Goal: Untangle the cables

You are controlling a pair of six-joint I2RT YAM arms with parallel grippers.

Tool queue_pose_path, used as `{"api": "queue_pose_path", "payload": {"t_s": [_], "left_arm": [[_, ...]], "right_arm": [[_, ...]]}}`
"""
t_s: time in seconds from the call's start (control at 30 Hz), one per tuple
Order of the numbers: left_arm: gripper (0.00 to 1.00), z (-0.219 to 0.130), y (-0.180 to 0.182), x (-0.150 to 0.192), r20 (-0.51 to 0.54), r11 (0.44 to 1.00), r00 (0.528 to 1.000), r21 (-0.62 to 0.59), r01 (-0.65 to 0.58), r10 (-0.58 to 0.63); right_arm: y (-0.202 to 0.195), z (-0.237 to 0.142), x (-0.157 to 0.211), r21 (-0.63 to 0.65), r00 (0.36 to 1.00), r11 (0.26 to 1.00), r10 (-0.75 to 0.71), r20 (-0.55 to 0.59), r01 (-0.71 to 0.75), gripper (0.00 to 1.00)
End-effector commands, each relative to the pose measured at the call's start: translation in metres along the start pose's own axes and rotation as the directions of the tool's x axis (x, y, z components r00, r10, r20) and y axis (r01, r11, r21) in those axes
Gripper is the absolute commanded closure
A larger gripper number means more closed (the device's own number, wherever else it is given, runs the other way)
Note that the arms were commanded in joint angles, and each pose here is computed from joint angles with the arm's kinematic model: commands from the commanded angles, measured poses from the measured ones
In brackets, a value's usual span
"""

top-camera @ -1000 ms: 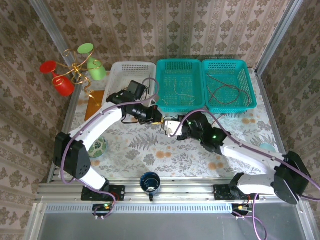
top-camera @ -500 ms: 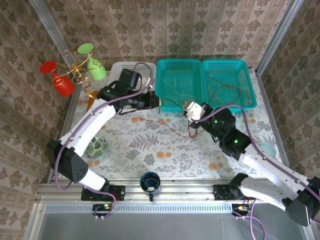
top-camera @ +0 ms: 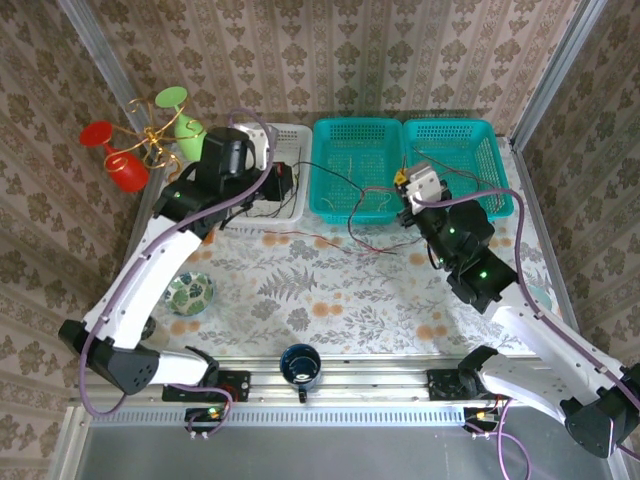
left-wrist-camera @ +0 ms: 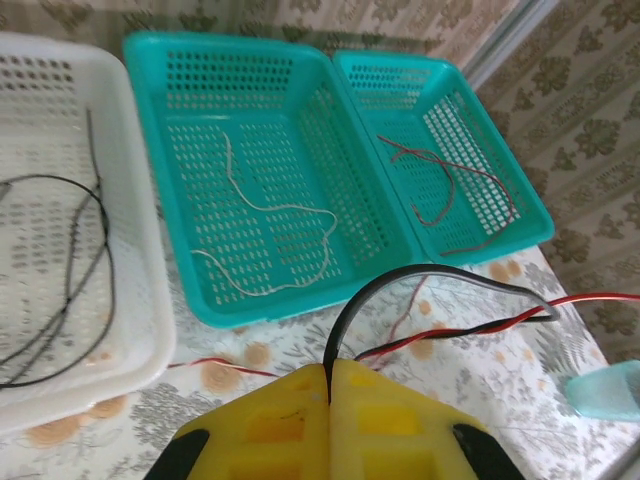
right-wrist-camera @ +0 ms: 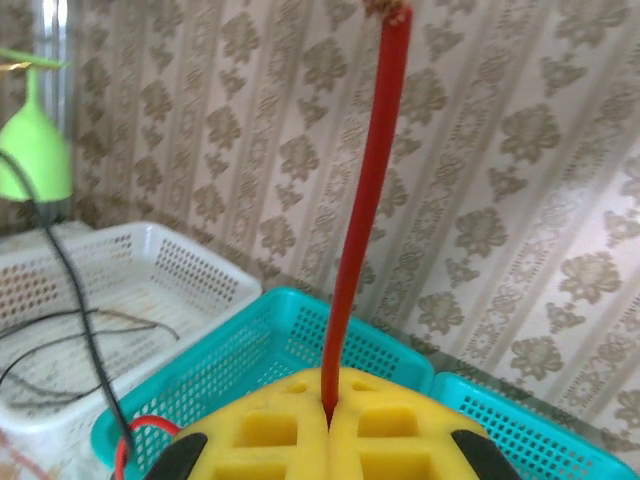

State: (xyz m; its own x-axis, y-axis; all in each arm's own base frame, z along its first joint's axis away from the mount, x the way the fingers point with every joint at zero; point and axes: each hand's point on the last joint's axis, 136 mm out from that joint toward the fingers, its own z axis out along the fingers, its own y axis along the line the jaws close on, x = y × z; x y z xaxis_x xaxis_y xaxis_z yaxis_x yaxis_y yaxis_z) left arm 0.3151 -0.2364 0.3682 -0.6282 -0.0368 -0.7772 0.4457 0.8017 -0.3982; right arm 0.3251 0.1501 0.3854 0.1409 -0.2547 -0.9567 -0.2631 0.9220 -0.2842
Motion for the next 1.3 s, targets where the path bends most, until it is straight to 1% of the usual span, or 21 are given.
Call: {"api": "queue_pose_path", "payload": {"t_s": [0.0,0.1,0.2,0.43,0.57,0.83,0.93,1.13,1.27], "left_arm": [[1.00,-0.020,0.009,-0.020,0.099,0.995,0.993,-0.082,-0.057,0.065],[1.00,-0.028,0.019,-0.025,0.126,0.994,0.991,-0.108,-0.034,0.047],[1.00,-0.034,0.033,-0.027,0.133,0.994,0.991,-0.106,0.038,-0.023],[1.00,-0.060,0.068,-0.035,0.175,0.978,0.982,-0.181,0.100,-0.068],[1.00,-0.074,0.088,-0.029,0.191,0.966,0.977,-0.219,0.137,-0.096],[1.00,-0.105,0.122,-0.023,0.237,0.932,0.960,-0.292,0.215,-0.147],[1.00,-0.116,0.135,-0.019,0.264,0.914,0.949,-0.318,0.253,-0.171],[1.00,-0.137,0.154,-0.013,0.314,0.883,0.928,-0.352,0.309,-0.199],[1.00,-0.147,0.159,-0.011,0.330,0.873,0.919,-0.357,0.332,-0.214]], "right_arm": [[-0.036,-0.009,-0.025,0.147,0.995,0.985,0.087,0.053,-0.094,1.00],[-0.050,-0.011,-0.027,0.202,0.993,0.973,0.106,0.047,-0.113,1.00],[-0.063,-0.014,-0.027,0.252,0.993,0.960,0.114,0.042,-0.121,1.00],[-0.103,-0.029,-0.029,0.372,0.986,0.913,0.158,0.056,-0.167,1.00],[-0.125,-0.039,-0.025,0.442,0.981,0.876,0.184,0.063,-0.193,1.00],[-0.157,-0.054,-0.016,0.538,0.977,0.818,0.204,0.059,-0.203,1.00],[-0.172,-0.063,-0.011,0.607,0.973,0.766,0.222,0.062,-0.214,1.00],[-0.194,-0.079,0.000,0.699,0.971,0.685,0.233,0.059,-0.207,1.00],[-0.212,-0.093,0.010,0.776,0.970,0.603,0.238,0.046,-0.185,1.00]]}}
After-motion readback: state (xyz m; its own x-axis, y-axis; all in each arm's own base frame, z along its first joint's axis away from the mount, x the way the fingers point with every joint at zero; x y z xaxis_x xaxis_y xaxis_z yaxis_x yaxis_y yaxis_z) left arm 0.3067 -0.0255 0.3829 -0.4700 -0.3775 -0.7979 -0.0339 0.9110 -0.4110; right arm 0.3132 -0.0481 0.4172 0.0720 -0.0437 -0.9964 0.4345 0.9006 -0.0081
